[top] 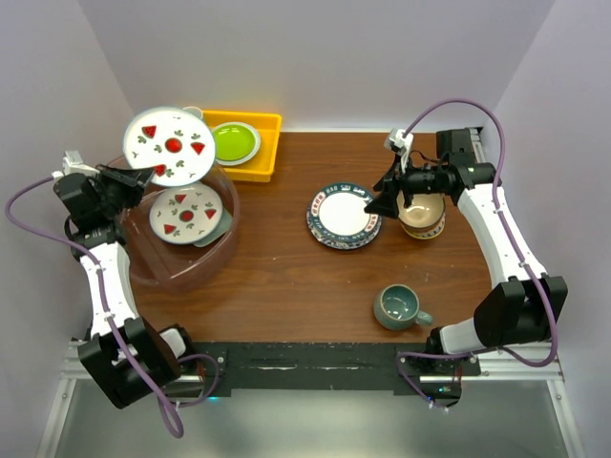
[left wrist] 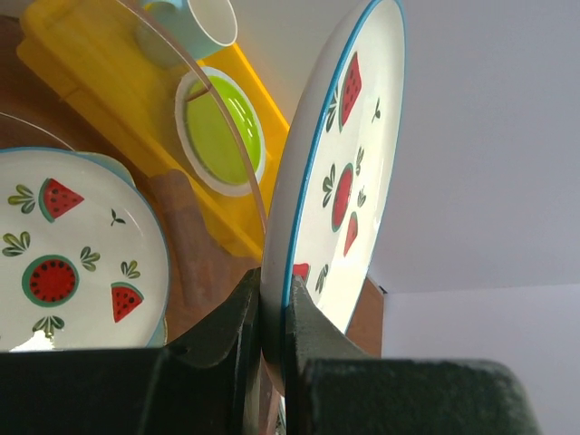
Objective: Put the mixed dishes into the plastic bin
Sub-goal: Place the plate in the plastic bin, then pick up the plate at the center of the board.
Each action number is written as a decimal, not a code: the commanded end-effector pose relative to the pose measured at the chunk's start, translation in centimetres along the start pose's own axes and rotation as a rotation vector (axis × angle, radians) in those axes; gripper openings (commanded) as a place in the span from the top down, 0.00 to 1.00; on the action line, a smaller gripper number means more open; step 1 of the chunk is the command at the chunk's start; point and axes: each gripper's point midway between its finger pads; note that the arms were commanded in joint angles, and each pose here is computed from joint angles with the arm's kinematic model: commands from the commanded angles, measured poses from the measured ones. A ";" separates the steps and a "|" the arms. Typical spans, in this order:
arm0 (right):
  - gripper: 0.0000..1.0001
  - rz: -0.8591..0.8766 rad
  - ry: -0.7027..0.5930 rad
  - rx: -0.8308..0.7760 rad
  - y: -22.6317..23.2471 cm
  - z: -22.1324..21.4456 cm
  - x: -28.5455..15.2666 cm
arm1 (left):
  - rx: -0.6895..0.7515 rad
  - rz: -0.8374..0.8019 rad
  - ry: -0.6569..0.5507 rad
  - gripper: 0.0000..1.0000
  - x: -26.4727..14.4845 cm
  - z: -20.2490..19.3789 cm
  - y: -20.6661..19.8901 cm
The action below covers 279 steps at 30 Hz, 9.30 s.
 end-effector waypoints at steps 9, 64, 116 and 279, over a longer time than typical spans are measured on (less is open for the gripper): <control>0.19 0.019 -0.012 -0.012 -0.2 0.2 0.2 | 0.072 -0.130 -0.106 1.00 -0.7 3.1 -3.0; 0.18 0.022 -0.005 -0.006 -0.2 -0.6 0.4 | -0.028 0.175 -0.003 1.00 -0.3 -1.6 7.3; 0.18 0.004 -0.004 -0.005 -0.2 -0.7 0.2 | 0.015 0.433 0.188 0.06 -1.2 -4.3 12.5; 0.37 -0.496 0.540 -0.452 -9.0 -13.8 15.4 | 0.735 -0.211 0.143 0.00 -3.5 -9.8 -11.6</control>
Point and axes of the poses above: each gripper's point midway between its finger pads, its own x axis out along the fingers, its own y axis along the line the jaws close on, z = x × y, and after that the axes turned 10 degrees about x, right-handed
